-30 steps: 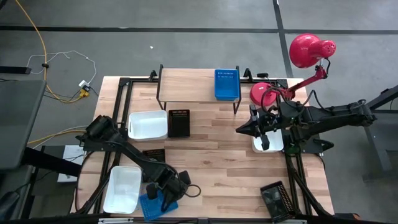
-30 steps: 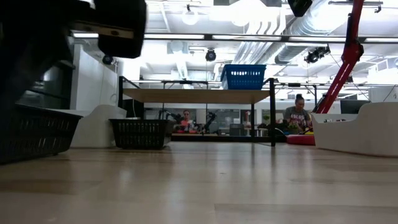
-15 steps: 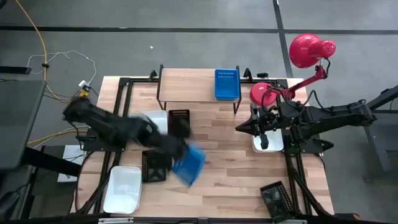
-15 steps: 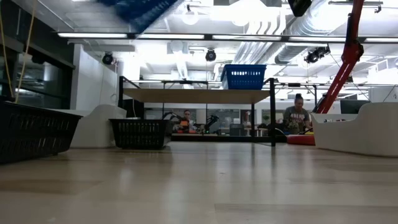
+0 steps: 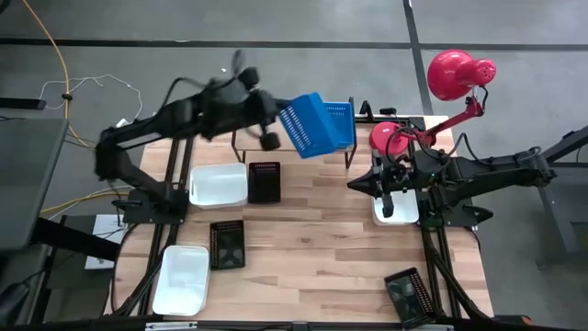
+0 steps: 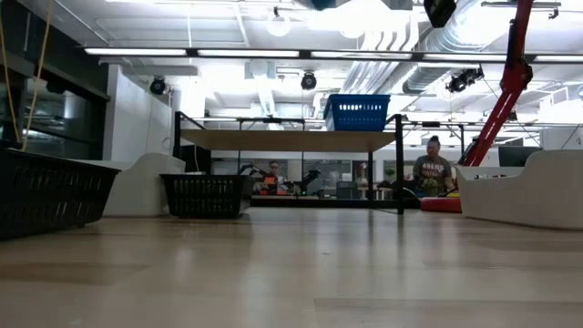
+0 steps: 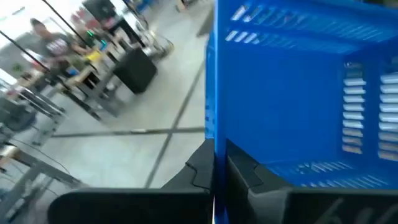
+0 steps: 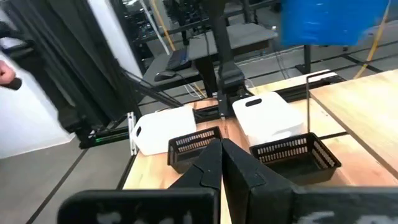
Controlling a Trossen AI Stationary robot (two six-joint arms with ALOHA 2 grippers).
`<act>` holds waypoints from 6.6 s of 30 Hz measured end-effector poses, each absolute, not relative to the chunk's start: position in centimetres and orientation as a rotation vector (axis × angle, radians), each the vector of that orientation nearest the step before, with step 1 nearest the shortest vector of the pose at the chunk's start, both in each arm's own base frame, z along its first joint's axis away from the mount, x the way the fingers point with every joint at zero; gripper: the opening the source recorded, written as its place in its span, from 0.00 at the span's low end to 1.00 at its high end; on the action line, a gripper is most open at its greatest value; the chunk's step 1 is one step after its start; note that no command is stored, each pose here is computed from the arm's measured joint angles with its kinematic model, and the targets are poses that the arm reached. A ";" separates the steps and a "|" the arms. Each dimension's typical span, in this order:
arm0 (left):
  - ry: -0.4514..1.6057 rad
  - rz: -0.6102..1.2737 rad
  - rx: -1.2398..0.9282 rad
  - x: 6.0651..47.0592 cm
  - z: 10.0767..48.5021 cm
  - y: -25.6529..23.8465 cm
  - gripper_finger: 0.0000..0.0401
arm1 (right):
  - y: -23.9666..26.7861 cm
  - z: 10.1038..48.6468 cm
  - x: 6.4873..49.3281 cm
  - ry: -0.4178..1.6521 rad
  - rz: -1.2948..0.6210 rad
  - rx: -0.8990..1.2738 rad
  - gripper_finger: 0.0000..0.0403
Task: Stack baskets on shelf by color
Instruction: Stack the blue basket on top of the blue bin on the shelf, then put the top center black bin on the shelf
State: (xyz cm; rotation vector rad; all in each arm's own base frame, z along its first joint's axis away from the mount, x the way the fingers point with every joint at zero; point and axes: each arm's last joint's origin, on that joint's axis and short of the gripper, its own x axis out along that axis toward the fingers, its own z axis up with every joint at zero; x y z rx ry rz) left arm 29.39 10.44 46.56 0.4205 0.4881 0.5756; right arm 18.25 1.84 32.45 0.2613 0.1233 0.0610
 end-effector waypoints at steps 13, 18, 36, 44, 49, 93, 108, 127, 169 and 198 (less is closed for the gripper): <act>0.767 0.482 0.477 37.1 41.0 19.8 0.00 | 1.6 32.4 18.3 0.113 -0.014 0.264 0.00; 0.796 0.475 0.508 38.3 39.4 21.2 0.00 | 1.6 32.4 18.3 0.110 -0.035 0.274 0.00; 0.790 0.436 0.566 38.6 39.1 21.6 0.11 | 1.6 32.4 18.2 0.118 -0.037 0.273 0.00; 0.766 0.467 0.485 38.5 39.3 21.5 0.29 | 1.6 32.4 18.2 0.119 -0.037 0.273 0.00; 0.735 0.479 0.459 38.1 40.2 20.8 0.36 | 1.6 32.4 18.2 0.118 -0.039 0.273 0.00; -0.300 0.310 -0.174 16.4 38.0 4.0 0.00 | -12.1 36.0 34.1 0.134 -1.149 0.313 0.00; -0.248 0.289 -0.168 14.9 37.8 3.4 0.00 | -16.7 32.4 34.2 0.251 -1.147 0.477 0.00; -0.231 0.331 -0.212 15.7 37.4 3.6 0.00 | -12.7 35.4 33.9 0.381 -0.469 0.495 0.00; -0.216 0.392 -0.230 16.2 37.0 3.9 0.00 | -15.3 30.2 34.6 0.600 -1.004 0.251 0.00; -0.221 0.403 -0.249 16.2 37.0 4.0 0.00 | -4.3 31.9 27.8 1.015 -0.382 0.202 0.00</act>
